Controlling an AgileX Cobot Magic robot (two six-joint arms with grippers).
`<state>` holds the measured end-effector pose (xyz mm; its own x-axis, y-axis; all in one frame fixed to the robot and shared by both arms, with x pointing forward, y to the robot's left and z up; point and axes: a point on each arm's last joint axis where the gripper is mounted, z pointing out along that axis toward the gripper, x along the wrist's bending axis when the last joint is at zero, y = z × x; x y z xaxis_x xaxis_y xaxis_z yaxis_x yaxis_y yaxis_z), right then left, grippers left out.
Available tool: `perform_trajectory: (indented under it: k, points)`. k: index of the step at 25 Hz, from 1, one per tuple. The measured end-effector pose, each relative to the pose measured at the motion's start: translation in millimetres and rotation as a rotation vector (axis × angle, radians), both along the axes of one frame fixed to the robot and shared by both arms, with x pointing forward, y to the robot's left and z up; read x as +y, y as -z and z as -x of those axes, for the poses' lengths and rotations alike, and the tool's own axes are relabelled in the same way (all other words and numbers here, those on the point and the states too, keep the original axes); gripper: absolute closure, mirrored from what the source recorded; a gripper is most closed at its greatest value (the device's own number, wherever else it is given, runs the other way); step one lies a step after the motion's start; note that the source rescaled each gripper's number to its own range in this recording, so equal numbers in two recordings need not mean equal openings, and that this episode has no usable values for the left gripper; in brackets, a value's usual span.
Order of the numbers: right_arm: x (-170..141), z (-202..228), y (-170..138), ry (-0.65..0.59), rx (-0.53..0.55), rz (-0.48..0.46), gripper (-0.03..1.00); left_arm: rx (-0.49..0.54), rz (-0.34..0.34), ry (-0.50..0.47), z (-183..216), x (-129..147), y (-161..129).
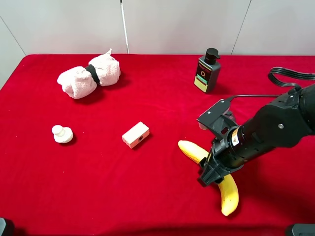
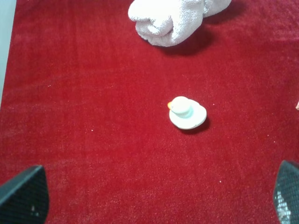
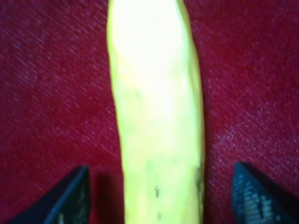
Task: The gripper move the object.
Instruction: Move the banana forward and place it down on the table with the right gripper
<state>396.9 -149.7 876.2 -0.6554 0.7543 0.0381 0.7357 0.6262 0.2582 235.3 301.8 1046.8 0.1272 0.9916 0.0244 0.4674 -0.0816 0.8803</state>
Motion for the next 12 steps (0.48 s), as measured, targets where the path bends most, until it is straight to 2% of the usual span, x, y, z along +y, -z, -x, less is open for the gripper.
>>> perform_trajectory:
  k: [7, 10, 12]
  points:
    - [0.1, -0.2, -0.1, 0.000, -0.002, -0.001, 0.32, 0.000, 0.000, 0.000, 0.0, 0.0, 0.0]
    - [0.4, -0.6, -0.2, 0.001, -0.007, -0.005, 0.10, 0.000, 0.000, 0.000, 0.0, 0.0, 0.0]
    - [0.9, -1.3, -0.4, 0.001, -0.015, -0.011, 0.02, 0.000, 0.000, 0.000, 0.0, 0.0, 0.0]
